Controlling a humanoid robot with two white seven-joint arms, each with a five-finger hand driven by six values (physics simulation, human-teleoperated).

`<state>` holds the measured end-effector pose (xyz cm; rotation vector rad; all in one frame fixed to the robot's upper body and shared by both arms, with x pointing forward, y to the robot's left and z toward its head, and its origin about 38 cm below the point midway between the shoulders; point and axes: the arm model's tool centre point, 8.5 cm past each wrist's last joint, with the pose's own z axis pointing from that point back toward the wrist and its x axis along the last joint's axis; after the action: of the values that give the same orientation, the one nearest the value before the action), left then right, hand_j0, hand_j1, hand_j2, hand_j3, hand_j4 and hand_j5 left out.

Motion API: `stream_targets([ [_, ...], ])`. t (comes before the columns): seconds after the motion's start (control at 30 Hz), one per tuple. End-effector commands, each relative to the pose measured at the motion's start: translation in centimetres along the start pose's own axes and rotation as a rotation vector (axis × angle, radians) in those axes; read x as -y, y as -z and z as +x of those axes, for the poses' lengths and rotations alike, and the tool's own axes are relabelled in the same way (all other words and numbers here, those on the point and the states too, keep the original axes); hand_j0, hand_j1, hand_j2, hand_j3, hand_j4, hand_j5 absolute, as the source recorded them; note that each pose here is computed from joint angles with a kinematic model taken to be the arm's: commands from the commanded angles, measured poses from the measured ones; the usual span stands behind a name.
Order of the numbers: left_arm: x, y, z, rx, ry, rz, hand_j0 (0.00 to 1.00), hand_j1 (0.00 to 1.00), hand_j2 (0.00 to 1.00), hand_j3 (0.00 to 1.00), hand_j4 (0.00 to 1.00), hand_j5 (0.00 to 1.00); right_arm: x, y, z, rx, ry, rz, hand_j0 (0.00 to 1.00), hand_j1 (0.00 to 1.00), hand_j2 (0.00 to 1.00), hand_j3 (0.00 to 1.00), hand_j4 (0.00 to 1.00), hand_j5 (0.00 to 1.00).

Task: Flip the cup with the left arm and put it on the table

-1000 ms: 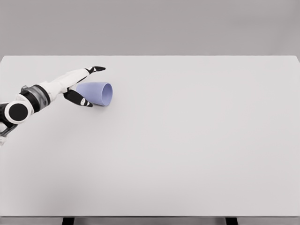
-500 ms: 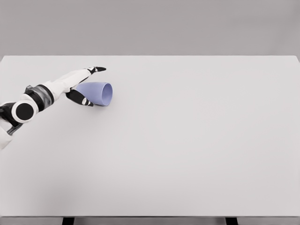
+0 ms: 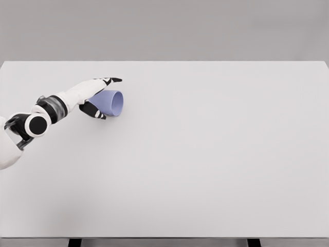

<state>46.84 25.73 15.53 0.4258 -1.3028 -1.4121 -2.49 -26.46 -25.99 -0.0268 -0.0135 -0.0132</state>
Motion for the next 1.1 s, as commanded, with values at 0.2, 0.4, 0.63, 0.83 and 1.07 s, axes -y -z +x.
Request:
stream_targets([
  [0.2, 0.5, 0.7, -0.1, -0.011, -0.001, -0.004, 1.00, 1.00, 1.00, 1.00, 1.00, 1.00, 0.0, 0.0, 0.0, 0.000, 0.000, 0.000, 1.00, 1.00, 1.00, 1.00, 1.00, 1.00],
  [0.4, 0.5, 0.7, 0.0, -0.012, 0.002, -0.003, 1.00, 1.00, 1.00, 1.00, 1.00, 1.00, 0.0, 0.0, 0.0, 0.000, 0.000, 0.000, 1.00, 1.00, 1.00, 1.00, 1.00, 1.00],
  [0.63, 0.9, 0.7, -0.8, -0.032, 0.001, -0.010, 1.00, 1.00, 1.00, 1.00, 1.00, 1.00, 0.0, 0.0, 0.0, 0.000, 0.000, 0.000, 1.00, 1.00, 1.00, 1.00, 1.00, 1.00],
  [0.83, 0.9, 1.0, -0.8, -0.035, -0.003, -0.010, 1.00, 1.00, 1.00, 1.00, 1.00, 1.00, 0.0, 0.0, 0.0, 0.000, 0.000, 0.000, 1.00, 1.00, 1.00, 1.00, 1.00, 1.00],
  [1.07, 1.4, 1.6, -0.4, -0.031, -0.010, -0.013, 1.00, 1.00, 1.00, 1.00, 1.00, 1.00, 0.0, 0.0, 0.0, 0.000, 0.000, 0.000, 1.00, 1.00, 1.00, 1.00, 1.00, 1.00],
])
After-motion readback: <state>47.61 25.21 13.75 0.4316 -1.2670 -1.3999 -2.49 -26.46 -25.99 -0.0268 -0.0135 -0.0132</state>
